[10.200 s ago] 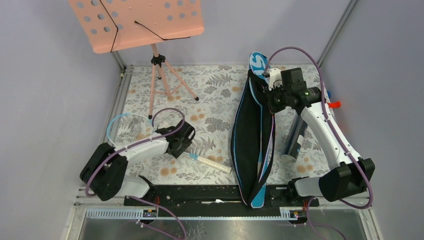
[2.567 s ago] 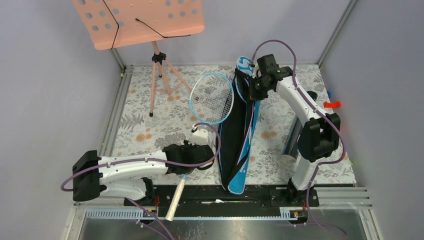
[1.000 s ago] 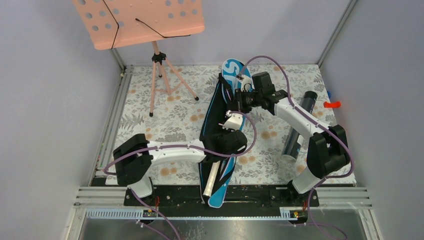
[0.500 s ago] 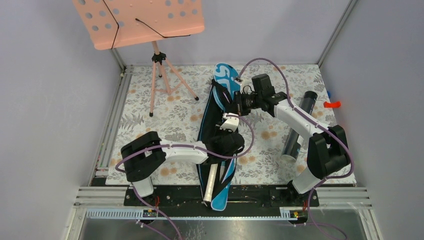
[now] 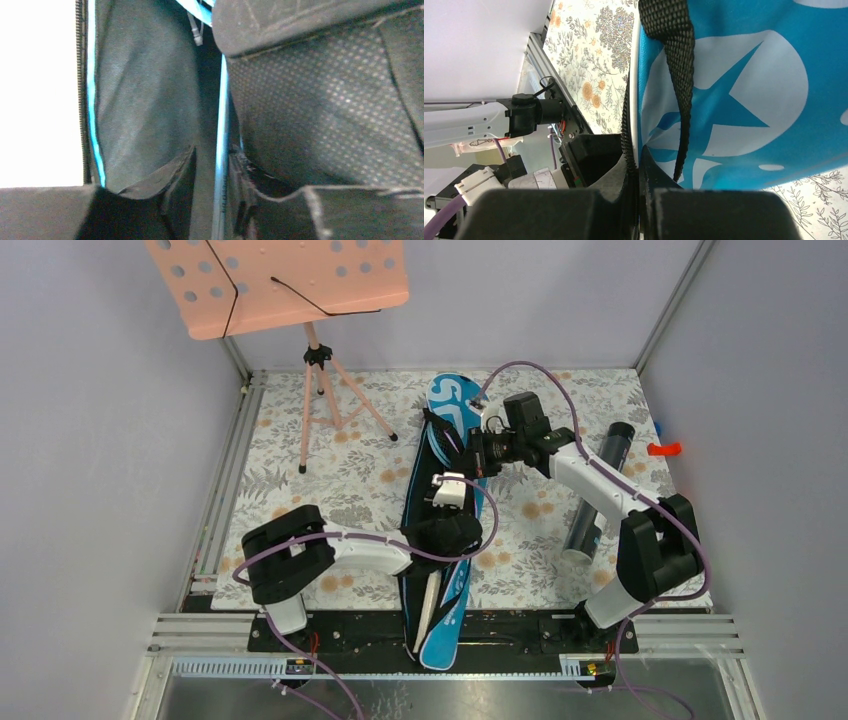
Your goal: Pack up the badminton gear
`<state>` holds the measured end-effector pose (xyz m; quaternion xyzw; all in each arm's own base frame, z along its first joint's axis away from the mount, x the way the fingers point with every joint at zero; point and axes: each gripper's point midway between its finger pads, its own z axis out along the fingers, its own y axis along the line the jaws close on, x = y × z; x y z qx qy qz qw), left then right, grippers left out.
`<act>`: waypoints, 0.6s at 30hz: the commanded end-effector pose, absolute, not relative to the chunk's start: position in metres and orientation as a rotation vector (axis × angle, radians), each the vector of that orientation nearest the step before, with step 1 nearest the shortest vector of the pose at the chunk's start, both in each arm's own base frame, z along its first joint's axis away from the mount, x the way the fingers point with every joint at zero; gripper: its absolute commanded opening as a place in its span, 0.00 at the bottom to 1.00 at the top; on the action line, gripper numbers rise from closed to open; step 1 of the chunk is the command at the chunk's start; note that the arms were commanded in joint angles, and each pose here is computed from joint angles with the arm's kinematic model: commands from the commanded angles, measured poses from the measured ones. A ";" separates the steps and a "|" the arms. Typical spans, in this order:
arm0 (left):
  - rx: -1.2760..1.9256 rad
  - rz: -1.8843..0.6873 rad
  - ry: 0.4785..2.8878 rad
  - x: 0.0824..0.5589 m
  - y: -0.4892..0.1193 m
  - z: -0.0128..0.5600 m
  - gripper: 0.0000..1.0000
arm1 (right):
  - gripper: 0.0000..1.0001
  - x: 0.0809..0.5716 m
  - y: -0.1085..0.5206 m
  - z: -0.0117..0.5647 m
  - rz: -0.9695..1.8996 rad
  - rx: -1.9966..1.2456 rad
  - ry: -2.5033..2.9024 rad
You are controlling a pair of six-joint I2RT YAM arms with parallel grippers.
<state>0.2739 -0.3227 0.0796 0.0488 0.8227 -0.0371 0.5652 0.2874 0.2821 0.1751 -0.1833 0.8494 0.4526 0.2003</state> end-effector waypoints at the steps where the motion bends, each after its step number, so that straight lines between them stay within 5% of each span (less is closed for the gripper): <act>1: 0.058 -0.153 1.910 0.274 -0.337 0.097 0.37 | 0.00 0.242 0.306 0.252 1.576 -0.705 2.181; 6: 0.096 -0.115 1.846 0.255 -0.318 0.156 0.72 | 0.00 0.256 0.299 0.256 1.518 -0.715 2.202; 12: 0.041 -0.215 1.827 0.237 -0.265 0.225 0.97 | 0.00 0.270 0.282 0.266 1.475 -0.742 2.199; 18: -0.008 -0.315 1.775 0.241 -0.219 0.279 0.99 | 0.00 0.292 0.267 0.266 1.239 -0.900 2.251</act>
